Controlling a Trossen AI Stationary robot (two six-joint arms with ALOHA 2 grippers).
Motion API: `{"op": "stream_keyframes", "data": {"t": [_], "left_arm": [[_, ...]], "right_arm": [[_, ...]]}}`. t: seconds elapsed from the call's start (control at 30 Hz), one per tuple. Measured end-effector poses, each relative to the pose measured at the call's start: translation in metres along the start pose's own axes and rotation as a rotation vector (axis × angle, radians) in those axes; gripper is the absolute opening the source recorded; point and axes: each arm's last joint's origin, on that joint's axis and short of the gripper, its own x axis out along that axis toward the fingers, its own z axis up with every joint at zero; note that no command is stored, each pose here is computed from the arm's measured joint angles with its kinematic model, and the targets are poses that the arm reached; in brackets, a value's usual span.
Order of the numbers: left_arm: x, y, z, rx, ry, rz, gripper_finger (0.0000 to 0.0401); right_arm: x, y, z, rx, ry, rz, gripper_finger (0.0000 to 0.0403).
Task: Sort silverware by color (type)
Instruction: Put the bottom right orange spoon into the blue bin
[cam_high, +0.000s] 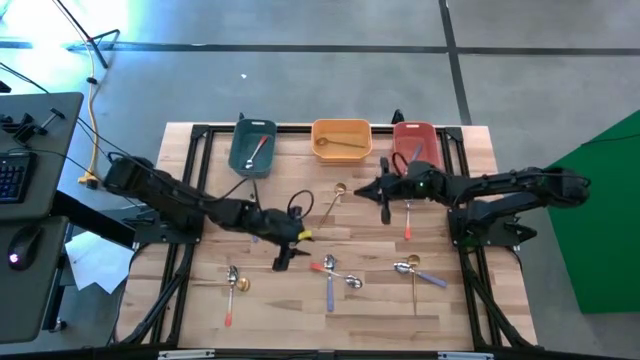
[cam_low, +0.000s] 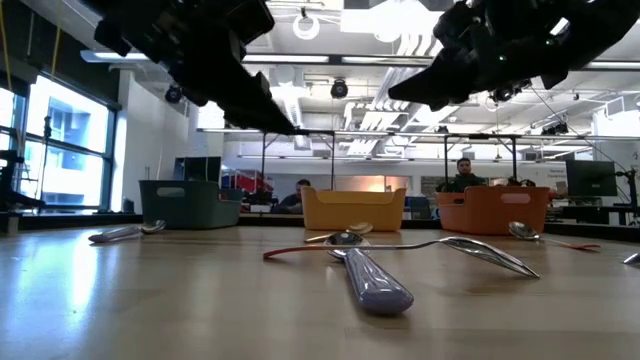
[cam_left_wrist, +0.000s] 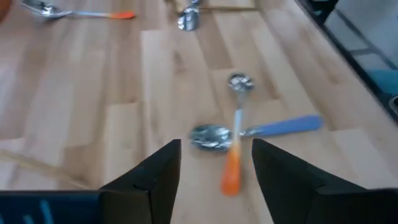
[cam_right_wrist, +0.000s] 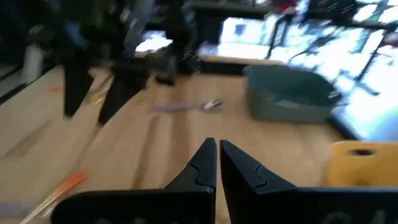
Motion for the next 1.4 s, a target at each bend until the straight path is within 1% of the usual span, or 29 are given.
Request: {"op": "stream_keyframes", "data": {"t": [0.1,0.27,0.37,0.5,0.67,0.8,0.97,1.1,1.27,1.4], "left_arm": [[0.012,-0.013,-0.008,-0.011,0.014,-0.026,0.0212],[0.039,-0.026,-0.026,-0.014,0.032,0.005,0.0233],[0.053,-0.028,-0.035,-0.036,0.052,0.026,0.0233],[0.07,-0.032,-0.038,-0.048,0.079,0.045,0.0223],[0.086,-0.04,-0.042,0.029,0.151,0.074,0.0205],[0.092,-0.041,-0.041,0.042,0.18,0.083,0.0188],[0.093,-0.035,-0.043,0.007,0.197,0.11,0.0152],[0.093,-0.031,-0.045,-0.011,0.224,0.104,0.0103],[0.092,-0.03,-0.046,0.015,0.248,0.107,0.0036],[0.087,-0.03,-0.043,0.032,0.248,0.104,0.0031]], "right_arm": [[0.001,0.012,0.0,-0.01,0.014,0.015,0.0005],[0.002,0.031,0.0,-0.035,0.041,0.012,0.0005],[0.002,0.04,-0.001,-0.038,0.052,0.01,0.0005],[0.001,0.05,-0.001,-0.039,0.063,0.003,0.0005],[0.0,0.058,-0.002,-0.034,0.085,-0.011,0.0005],[-0.001,0.063,-0.003,-0.041,0.093,-0.02,0.0005],[-0.001,0.065,-0.002,-0.044,0.085,-0.035,0.0005],[-0.001,0.064,-0.001,-0.044,0.081,-0.036,0.0005],[-0.001,0.064,-0.001,-0.044,0.079,-0.036,0.0005],[-0.001,0.064,-0.001,-0.044,0.079,-0.036,0.0005]]}}
